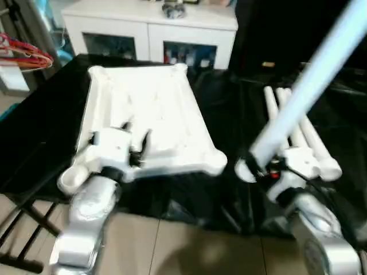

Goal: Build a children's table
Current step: Move to table

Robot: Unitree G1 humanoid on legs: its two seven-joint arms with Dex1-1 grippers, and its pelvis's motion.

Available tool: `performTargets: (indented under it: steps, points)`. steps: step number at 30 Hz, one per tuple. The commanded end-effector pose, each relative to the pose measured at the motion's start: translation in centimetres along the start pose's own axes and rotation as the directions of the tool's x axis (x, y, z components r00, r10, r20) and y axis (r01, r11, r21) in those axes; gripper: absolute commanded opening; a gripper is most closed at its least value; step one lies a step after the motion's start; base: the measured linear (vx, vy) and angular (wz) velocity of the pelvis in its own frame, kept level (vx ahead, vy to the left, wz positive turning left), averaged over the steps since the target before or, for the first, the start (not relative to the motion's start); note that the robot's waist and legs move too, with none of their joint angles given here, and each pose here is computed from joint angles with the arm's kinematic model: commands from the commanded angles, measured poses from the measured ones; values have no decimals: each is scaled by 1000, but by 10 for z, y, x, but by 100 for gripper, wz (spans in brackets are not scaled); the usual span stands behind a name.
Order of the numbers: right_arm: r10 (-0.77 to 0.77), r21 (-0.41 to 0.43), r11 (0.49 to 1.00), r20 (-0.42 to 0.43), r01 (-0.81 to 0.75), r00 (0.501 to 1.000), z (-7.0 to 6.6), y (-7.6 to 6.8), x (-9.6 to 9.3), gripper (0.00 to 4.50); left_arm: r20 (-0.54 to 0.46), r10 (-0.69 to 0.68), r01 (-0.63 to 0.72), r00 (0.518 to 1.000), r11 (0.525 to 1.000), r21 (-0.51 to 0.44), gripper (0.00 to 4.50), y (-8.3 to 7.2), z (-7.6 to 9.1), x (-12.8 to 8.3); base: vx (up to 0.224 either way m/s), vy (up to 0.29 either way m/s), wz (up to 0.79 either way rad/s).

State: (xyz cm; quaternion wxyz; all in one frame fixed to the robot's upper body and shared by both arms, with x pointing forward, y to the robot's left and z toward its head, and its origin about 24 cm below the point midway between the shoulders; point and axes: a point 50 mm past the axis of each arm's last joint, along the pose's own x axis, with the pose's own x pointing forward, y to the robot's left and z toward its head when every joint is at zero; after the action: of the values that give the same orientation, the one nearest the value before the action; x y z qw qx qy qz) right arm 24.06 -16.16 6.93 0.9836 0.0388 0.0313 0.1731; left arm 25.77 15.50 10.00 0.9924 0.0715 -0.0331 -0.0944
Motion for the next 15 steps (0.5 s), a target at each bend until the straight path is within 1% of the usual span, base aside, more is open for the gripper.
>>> performTargets:
  steps: [1,3,6,9,12,15]
  points:
    - [-30,-23,999,-1,30,1000,2,-8,-5,189,15,-43,43,999,999,-12,273,-12,3,4,56,-71,-10]
    - [-33,-22,999,3,33,999,2,-8,-6,189,15,-55,55,998,998,-10,273,-14,3,4,88,-55,-13]
    - [-41,-7,999,4,41,999,1,-8,-8,189,15,-68,68,998,998,-8,273,-17,2,4,118,-15,-49]
    - [-43,-9,999,8,43,999,1,-8,-9,189,15,-77,77,997,997,-12,273,-18,2,3,99,54,-43]
    - [-44,-15,999,6,44,999,1,-9,-9,189,13,-78,78,997,997,-16,273,-18,2,3,112,8,6]
    - [-43,-19,999,7,43,999,2,-10,-9,189,11,-77,77,997,997,-19,273,-19,1,4,81,-65,1]
